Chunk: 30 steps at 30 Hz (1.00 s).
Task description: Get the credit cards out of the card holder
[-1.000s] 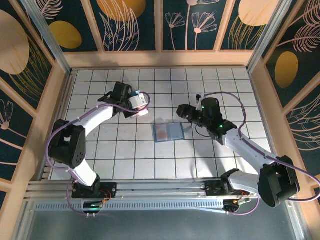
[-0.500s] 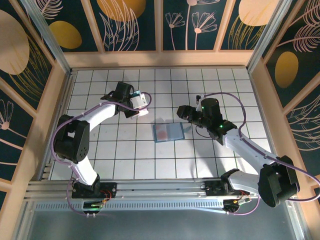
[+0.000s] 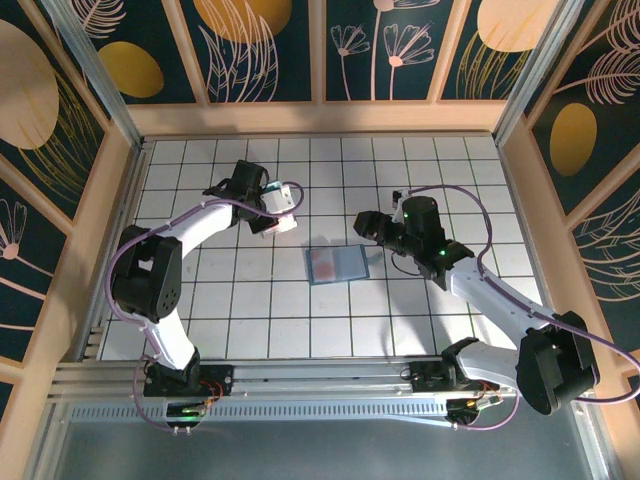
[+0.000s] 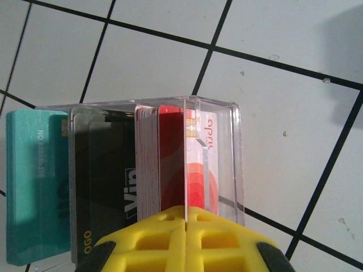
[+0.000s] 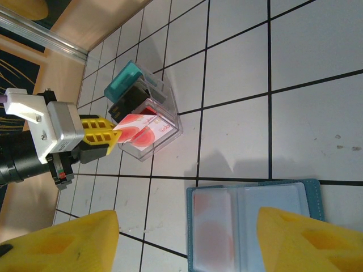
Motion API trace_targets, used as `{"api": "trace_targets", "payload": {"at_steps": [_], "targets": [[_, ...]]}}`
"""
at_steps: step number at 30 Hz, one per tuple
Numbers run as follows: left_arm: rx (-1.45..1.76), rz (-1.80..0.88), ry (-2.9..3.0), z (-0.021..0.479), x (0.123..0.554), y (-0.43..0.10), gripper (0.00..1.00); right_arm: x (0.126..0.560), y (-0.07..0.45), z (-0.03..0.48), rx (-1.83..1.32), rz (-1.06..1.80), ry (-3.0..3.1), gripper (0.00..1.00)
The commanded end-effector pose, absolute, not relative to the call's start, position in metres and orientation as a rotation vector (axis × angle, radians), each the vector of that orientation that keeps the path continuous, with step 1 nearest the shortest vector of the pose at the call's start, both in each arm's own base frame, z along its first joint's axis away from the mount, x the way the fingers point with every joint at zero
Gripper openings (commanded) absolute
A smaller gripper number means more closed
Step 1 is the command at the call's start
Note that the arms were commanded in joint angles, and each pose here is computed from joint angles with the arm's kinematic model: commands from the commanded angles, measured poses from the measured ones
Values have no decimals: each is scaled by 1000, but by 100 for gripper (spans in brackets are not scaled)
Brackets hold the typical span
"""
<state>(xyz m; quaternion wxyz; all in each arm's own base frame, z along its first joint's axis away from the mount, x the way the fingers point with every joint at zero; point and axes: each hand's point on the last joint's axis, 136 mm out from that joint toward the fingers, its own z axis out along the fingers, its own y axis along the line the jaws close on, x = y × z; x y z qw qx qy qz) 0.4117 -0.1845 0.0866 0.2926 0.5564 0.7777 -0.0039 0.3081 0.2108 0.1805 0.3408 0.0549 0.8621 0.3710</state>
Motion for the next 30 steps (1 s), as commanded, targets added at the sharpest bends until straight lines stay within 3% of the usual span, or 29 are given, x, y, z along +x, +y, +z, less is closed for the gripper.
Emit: {"api": "trace_targets", "payload": {"at_steps": [1, 5, 13, 22, 24, 30], "targets": [[1484, -32, 2115, 85, 413, -183, 6, 308, 214, 196, 110, 982, 2206, 66], [1460, -36, 2129, 89, 416, -183, 14, 308, 215, 197, 106, 983, 2204, 66], [1422, -32, 2145, 103, 417, -182, 15, 307, 213, 192, 87, 943, 2225, 64], [1182, -65, 2107, 168, 419, -184, 18, 301, 220, 170, 2, 692, 2342, 53], [1083, -68, 2099, 184, 420, -181, 26, 298, 225, 164, -36, 628, 2376, 52], [764, -127, 2067, 224, 413, -171, 91, 287, 243, 146, -149, 490, 2465, 47]]}}
